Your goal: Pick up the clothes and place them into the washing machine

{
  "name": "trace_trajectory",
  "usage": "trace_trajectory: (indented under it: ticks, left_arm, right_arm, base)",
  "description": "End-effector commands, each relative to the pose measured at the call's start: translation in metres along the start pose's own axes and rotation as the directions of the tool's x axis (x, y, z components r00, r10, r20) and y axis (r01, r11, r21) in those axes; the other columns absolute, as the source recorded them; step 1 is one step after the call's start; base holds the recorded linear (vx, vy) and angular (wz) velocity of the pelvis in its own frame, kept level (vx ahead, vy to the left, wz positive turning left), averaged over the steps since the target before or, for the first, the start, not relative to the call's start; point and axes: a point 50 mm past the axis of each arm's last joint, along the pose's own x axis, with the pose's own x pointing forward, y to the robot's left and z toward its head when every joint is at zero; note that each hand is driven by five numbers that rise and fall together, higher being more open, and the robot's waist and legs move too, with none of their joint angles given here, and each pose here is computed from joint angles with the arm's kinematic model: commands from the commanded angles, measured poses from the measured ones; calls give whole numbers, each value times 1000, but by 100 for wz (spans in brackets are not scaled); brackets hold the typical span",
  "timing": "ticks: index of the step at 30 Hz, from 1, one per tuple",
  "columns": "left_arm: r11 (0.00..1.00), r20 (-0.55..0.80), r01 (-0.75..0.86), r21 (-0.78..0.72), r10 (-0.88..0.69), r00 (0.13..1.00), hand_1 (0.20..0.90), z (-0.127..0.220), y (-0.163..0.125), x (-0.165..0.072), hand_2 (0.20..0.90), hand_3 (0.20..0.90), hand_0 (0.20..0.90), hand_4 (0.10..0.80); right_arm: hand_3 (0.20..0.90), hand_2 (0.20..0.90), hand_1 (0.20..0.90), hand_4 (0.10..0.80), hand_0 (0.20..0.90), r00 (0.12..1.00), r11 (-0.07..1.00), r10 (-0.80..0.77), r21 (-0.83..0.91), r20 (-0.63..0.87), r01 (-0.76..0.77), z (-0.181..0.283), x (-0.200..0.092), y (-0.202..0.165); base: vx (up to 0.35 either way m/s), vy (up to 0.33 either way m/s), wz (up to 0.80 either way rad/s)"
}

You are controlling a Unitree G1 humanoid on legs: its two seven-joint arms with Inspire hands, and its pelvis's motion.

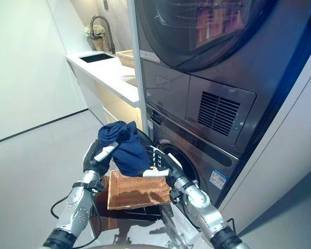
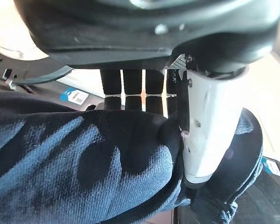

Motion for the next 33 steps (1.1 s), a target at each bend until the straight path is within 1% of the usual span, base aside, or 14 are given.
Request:
trace_trajectory:
  ticks: [1, 6, 15, 16, 17, 18, 29, 30, 31, 32, 33]
  left_arm:
    - [980, 184, 196, 37, -199, 962, 200, 40, -31, 19, 200, 200, 200, 300]
    - [969, 171, 248, -3, -244, 955, 200, 35, -42, 17, 200, 200, 200, 300]
    - [954, 144, 300, -24, -294, 945, 200, 28, -54, 15, 200, 200, 200, 300]
    - [953, 144, 303, -29, -296, 944, 200, 28, -54, 15, 200, 200, 200, 300]
    - [953, 144, 303, -29, -296, 944, 200, 28, -54, 15, 200, 200, 200, 300]
    - [953, 142, 301, -33, -294, 945, 200, 28, -54, 15, 200, 200, 200, 300]
    - [954, 131, 298, -26, -292, 947, 200, 26, -54, 15, 200, 200, 200, 300]
    - [955, 131, 295, -25, -289, 948, 351, 26, -54, 15, 351, 351, 351, 408]
    - [956, 132, 292, -23, -286, 949, 518, 26, -53, 15, 518, 518, 518, 527]
    - [957, 134, 289, -19, -284, 949, 765, 27, -52, 15, 765, 765, 765, 704]
    - [958, 133, 287, -19, -282, 950, 900, 27, -52, 16, 900, 900, 900, 800]
  right_arm:
    - [900, 900, 900, 800, 900, 960, 992, 117, -72, 256, -102, 62, 29, 19]
    - [900, 900, 900, 800, 900, 953, 991, 120, -85, 277, -100, 68, 32, 20]
    - [900, 900, 900, 800, 900, 945, 992, 115, -91, 306, -91, 75, 32, 21]
    - [518, 518, 518, 527, 518, 946, 992, 110, -88, 305, -87, 75, 32, 20]
    - [447, 447, 447, 476, 447, 946, 992, 110, -88, 305, -87, 75, 32, 20]
    - [200, 200, 200, 300, 200, 946, 993, 104, -89, 308, -80, 75, 31, 20]
    - [200, 200, 200, 300, 200, 951, 995, 90, -57, 296, -76, 70, 32, 21]
    - [200, 200, 200, 300, 200, 952, 996, 86, -53, 293, -74, 69, 32, 20]
    - [200, 200, 200, 300, 200, 952, 996, 85, -52, 293, -72, 69, 32, 20]
    - [200, 200, 200, 300, 200, 953, 997, 80, -46, 293, -69, 68, 31, 20]
    - [200, 200, 200, 300, 200, 955, 997, 76, -41, 286, -67, 66, 31, 19]
  base:
    - [0, 0, 0]
    - [-4, -13, 2]
    - [-6, -10, 2]
    - [0, 0, 0]
    - [0, 0, 0]
    - [0, 0, 0]
    - [0, 0, 0]
    - [0, 0, 0]
    - [0, 0, 0]
    - [0, 0, 0]
    - [0, 0, 0]
